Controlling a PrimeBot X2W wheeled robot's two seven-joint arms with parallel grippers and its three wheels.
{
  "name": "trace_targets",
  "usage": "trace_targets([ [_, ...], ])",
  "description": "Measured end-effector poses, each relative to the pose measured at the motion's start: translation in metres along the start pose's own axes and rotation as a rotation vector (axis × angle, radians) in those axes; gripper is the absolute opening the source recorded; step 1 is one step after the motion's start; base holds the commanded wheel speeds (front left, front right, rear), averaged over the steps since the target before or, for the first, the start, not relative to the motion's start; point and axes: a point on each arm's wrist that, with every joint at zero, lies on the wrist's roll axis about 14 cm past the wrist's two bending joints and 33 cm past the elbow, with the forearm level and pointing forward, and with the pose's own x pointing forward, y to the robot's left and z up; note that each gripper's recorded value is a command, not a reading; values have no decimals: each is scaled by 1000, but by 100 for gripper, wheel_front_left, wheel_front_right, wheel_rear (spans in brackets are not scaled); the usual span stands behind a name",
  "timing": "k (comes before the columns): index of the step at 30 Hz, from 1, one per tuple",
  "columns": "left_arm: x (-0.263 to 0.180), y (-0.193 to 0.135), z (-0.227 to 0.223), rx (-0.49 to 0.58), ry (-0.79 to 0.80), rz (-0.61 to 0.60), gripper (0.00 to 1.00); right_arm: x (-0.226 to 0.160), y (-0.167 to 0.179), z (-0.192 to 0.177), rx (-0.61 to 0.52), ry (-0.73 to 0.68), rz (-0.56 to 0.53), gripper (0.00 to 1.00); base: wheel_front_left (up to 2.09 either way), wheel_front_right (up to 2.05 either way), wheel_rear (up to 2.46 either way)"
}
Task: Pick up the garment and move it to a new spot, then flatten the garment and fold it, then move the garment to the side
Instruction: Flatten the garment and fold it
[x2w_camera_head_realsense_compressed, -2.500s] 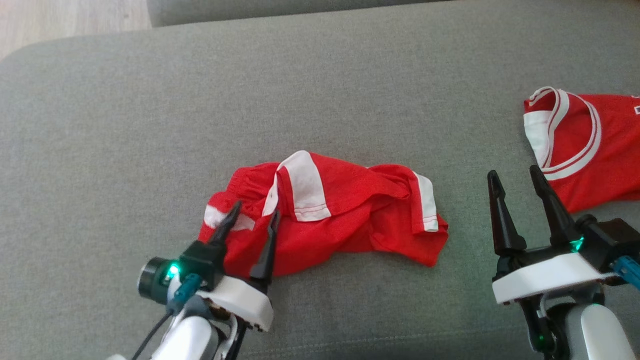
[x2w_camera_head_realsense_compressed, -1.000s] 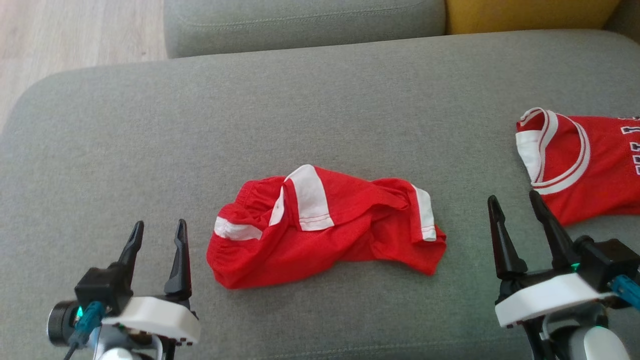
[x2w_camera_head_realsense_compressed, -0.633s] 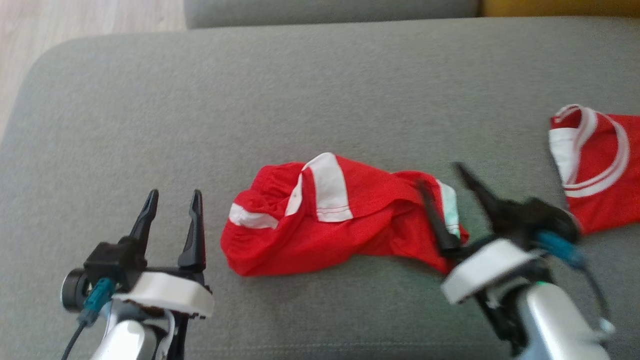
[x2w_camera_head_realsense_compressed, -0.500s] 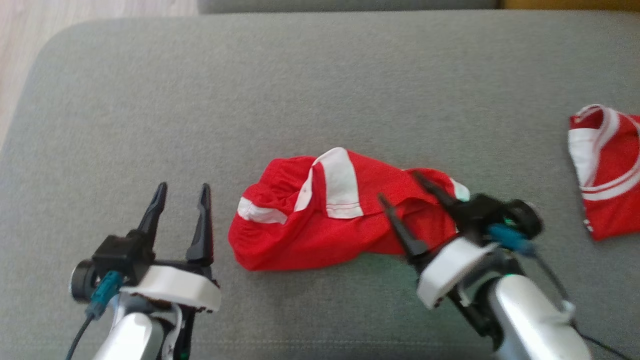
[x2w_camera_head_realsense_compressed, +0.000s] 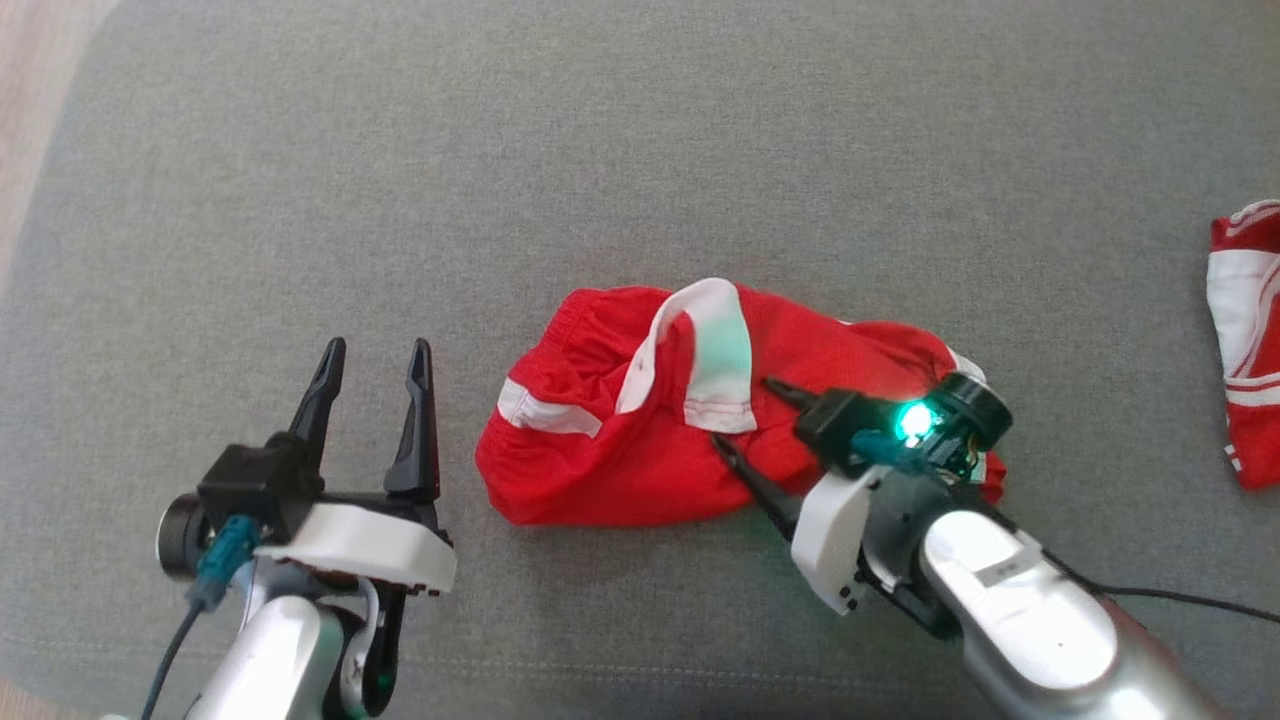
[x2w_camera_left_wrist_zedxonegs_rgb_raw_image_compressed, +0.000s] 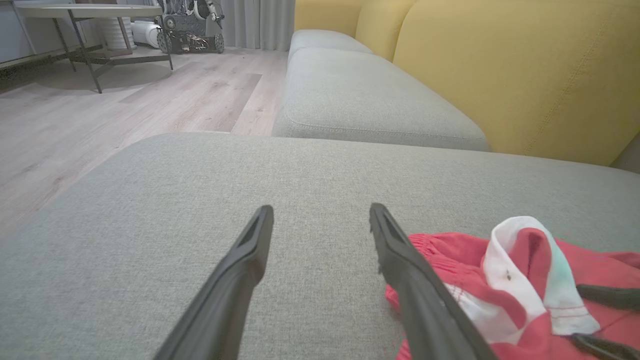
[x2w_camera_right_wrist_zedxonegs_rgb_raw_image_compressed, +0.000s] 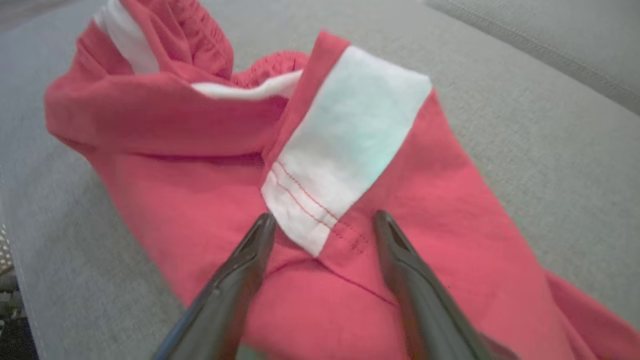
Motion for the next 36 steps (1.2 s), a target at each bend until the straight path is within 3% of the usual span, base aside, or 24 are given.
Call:
trace_targets([
  [8,5,-5,-1,-5,1,-16,100,6,2,-14,-25,59,21,100,0,0,0],
  [9,5,-5,-1,-7,-1,-16,100,6,0,-12,-19,49,17,62,0,0,0],
  [10,5,-6,-2,-8,0,-17,100,6,-2,-10,-12,37,11,45,0,0,0],
  [12,5,-7,-3,-5,2,-23,100,6,-7,-4,10,3,-3,31,0,0,0],
  [13,5,-7,-3,-5,3,-23,100,6,-9,1,25,-21,-9,31,0,0,0],
  [14,6,-6,-3,-5,2,-21,100,6,-11,6,47,-48,-17,19,0,0,0],
  [15,6,-6,-2,-5,0,-20,100,5,-16,12,63,-77,-29,19,0,0,0],
  [16,7,-5,-1,-3,-2,-18,100,3,-21,19,76,-106,-44,0,0,0,0],
  [27,13,-15,5,0,-28,-46,100,-54,-99,74,146,-371,-291,0,0,0,0],
  [36,19,-22,3,2,-27,-74,100,-75,-70,6,179,-163,-235,0,0,0,0],
])
